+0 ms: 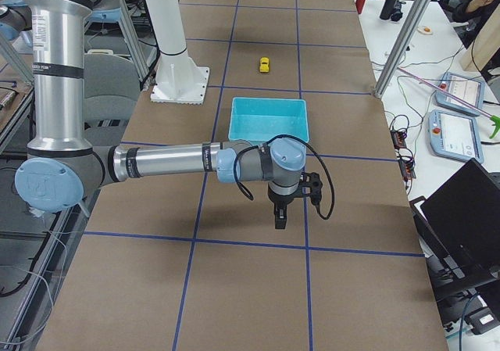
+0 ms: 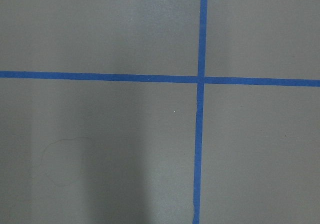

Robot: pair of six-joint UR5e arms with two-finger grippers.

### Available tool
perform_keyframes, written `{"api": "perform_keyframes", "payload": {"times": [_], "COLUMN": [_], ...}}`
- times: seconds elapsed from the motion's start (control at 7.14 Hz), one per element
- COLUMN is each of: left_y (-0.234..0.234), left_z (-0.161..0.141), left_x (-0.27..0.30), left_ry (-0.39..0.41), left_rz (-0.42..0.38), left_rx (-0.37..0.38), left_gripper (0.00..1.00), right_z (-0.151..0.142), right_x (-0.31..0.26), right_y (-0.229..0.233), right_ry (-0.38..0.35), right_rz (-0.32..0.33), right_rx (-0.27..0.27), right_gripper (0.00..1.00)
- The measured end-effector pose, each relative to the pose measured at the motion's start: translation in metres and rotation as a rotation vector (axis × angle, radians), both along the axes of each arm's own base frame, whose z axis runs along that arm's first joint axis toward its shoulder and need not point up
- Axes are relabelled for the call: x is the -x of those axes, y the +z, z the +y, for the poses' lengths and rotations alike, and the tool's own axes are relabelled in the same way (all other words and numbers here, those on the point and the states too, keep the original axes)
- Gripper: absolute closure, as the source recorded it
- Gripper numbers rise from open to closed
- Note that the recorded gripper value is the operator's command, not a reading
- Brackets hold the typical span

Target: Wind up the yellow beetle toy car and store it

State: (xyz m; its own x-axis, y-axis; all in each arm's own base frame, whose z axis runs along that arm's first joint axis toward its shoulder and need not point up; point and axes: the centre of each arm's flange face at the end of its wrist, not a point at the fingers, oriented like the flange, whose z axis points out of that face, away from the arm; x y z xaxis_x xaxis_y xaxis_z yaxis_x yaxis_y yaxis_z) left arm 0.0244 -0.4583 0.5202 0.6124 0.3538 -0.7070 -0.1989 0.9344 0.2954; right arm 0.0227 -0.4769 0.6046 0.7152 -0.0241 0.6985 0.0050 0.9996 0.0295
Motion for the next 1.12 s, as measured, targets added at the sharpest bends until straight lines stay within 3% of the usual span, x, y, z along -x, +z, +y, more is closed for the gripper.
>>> {"api": "perform_keyframes", "payload": {"times": [0.56,0.84,1.12], "left_y": [-0.149,-0.217,-0.266], "left_z": [-0.012,0.005,0.038], "left_x": [-0.165,-0.266,-0.350], "left_ry": [0.307,0.449,0.573], "left_rz": [0.082,0.097,0.139], "left_rx": [-0.306,-0.455,-0.544], "left_gripper": [0.00,0.00,0.00], "right_z": [-0.001,-0.002,-0.001], "right_x": [0.000,0.000,0.000], "right_y": [0.003,0.005,0.005], "right_ry": [0.000,0.000,0.000], "right_rz": [0.003,0.003,0.003], "right_rx": [0.005,0.009,0.011], "right_gripper": [0.00,0.00,0.00]}}
